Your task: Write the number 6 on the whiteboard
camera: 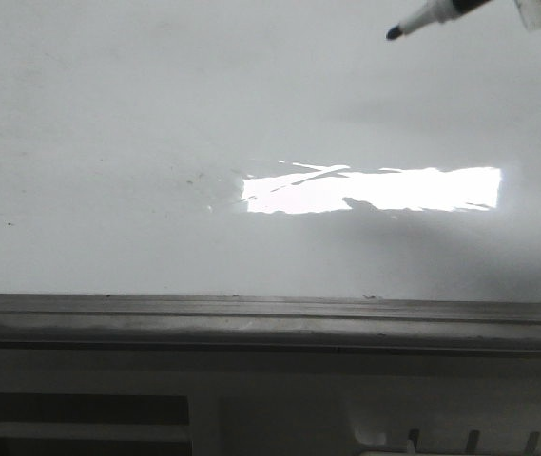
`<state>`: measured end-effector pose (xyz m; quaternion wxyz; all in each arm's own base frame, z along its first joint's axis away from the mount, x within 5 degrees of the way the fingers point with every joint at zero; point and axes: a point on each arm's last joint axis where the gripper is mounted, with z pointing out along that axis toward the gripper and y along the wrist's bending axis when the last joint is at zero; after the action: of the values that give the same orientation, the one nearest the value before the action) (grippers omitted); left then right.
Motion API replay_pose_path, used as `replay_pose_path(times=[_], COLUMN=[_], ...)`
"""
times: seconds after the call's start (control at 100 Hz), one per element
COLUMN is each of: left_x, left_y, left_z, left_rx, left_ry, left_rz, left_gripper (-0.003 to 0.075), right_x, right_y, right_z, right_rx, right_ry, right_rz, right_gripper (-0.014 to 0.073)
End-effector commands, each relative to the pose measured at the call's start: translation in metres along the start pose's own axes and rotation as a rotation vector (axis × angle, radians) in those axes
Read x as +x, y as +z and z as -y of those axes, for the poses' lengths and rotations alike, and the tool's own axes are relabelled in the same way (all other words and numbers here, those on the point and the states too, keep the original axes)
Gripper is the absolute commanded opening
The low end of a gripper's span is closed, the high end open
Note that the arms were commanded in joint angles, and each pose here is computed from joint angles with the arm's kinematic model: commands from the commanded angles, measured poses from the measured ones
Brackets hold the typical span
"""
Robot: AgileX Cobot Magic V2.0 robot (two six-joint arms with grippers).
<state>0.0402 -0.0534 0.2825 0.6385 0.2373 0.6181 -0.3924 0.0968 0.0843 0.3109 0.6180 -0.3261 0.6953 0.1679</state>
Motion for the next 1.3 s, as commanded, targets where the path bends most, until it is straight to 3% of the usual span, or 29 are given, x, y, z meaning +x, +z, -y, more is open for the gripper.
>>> replay_pose_path(times=[0.0,0.35,0.44,1.29], left_x=[-0.01,-0.011,-0.014,-0.014], left_y=[0.001,0.001,0.0,0.0], left_z=[-0.001,-0.003,-0.007,-0.006], left_rx=[-0.023,-0.045,-0.086,-0.085], left_ry=[-0.016,-0.016,-0.019,-0.019], left_rz=[0.034,0.048,0.073,0.072], left_gripper=[-0.0019,-0.0019,-0.0019,-0.0019], right_x=[-0.014,-0.024,-0.024,-0.008], right_y=[0.002,0.02,0.022,0.044], right_z=[0.0,0.016,0.017,0.032], right_rx=[-0.007,0.087,0.093,0.159], right_ry=[-0.044,-0.079,-0.078,-0.056], right_rz=[0.116,0.093,0.095,-0.026], right_gripper=[-0.0064,-0.0064,-0.0064,-0.0064])
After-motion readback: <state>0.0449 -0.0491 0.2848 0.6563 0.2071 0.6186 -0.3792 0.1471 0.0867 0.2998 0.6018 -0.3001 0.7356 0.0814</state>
